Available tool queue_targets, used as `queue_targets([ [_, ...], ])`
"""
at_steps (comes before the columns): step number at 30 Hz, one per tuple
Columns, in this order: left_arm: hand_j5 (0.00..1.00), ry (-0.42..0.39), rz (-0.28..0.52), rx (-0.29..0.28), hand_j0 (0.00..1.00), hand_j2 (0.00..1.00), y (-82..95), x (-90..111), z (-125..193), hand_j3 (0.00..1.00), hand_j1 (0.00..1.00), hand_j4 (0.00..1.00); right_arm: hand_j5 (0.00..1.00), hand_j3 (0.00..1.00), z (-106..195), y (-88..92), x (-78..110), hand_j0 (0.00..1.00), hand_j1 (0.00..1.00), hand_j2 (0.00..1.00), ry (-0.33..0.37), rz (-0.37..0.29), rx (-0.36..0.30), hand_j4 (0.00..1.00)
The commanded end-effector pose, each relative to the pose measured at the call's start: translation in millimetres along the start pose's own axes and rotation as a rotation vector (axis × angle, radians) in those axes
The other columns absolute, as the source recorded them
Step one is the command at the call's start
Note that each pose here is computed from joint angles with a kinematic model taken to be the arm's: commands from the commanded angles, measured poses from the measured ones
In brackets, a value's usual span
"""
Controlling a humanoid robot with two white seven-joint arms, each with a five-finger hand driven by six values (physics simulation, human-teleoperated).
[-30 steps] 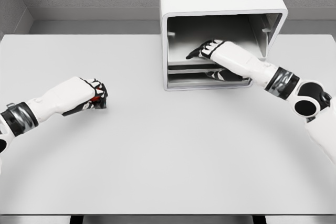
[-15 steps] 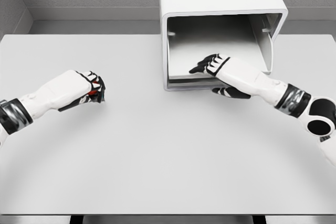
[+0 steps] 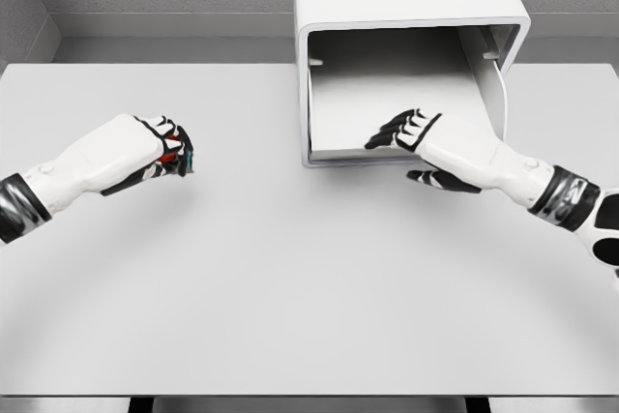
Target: Slide open multi-storey tabletop storage cabinets and put open load switch and slide close multi-storey tabletop storage cabinets
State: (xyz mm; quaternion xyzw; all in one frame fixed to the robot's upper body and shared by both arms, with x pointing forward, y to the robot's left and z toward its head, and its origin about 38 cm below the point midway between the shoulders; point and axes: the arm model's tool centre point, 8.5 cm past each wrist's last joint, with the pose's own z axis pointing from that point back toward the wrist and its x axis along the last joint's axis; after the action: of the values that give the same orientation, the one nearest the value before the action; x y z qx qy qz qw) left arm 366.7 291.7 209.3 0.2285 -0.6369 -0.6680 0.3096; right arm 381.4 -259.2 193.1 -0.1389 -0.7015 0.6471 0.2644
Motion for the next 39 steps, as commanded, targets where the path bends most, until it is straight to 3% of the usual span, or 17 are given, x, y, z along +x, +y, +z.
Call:
queue_targets([
  [1,0.30,-0.004,0.001,0.012,0.30,0.30,3.3,1.2,0.1,0.30,0.30,0.30,0.77,0.77,2.9,-10.2,1.5,0.77,0.77,0.77,-0.002,0.016,-0.020,0.77],
  [8,0.30,-0.022,0.014,0.050,0.30,0.30,12.0,3.4,2.1,0.30,0.30,0.30,0.77,0.77,12.2,-11.2,7.4,0.77,0.77,0.77,-0.002,0.023,-0.020,0.77],
  [16,0.30,-0.037,0.032,0.087,0.30,0.30,19.2,3.9,1.7,0.30,0.30,0.30,0.76,0.76,25.4,-47.9,6.7,0.76,0.76,0.76,-0.005,0.038,-0.100,0.76],
  [23,0.30,-0.062,0.043,0.131,0.30,0.30,31.0,4.5,-1.1,0.30,0.30,0.30,0.70,0.70,50.0,-73.9,-5.4,0.70,0.70,0.70,0.042,0.062,-0.120,0.70],
  [29,0.31,-0.080,0.037,0.161,0.31,0.31,42.8,4.7,-4.3,0.31,0.31,0.31,0.64,0.64,63.1,-84.9,-11.9,0.64,0.64,0.64,0.071,0.078,-0.117,0.64],
  [33,0.31,-0.100,0.051,0.191,0.31,0.31,44.9,10.4,-13.1,0.31,0.31,0.31,0.65,0.65,71.6,-82.0,-17.9,0.65,0.65,0.65,0.103,0.067,-0.119,0.65],
  [39,0.31,-0.119,0.071,0.233,0.31,0.31,48.2,16.7,-22.8,0.31,0.31,0.31,0.63,0.63,88.2,-77.4,-41.5,0.63,0.63,0.63,0.188,0.044,-0.115,0.63],
])
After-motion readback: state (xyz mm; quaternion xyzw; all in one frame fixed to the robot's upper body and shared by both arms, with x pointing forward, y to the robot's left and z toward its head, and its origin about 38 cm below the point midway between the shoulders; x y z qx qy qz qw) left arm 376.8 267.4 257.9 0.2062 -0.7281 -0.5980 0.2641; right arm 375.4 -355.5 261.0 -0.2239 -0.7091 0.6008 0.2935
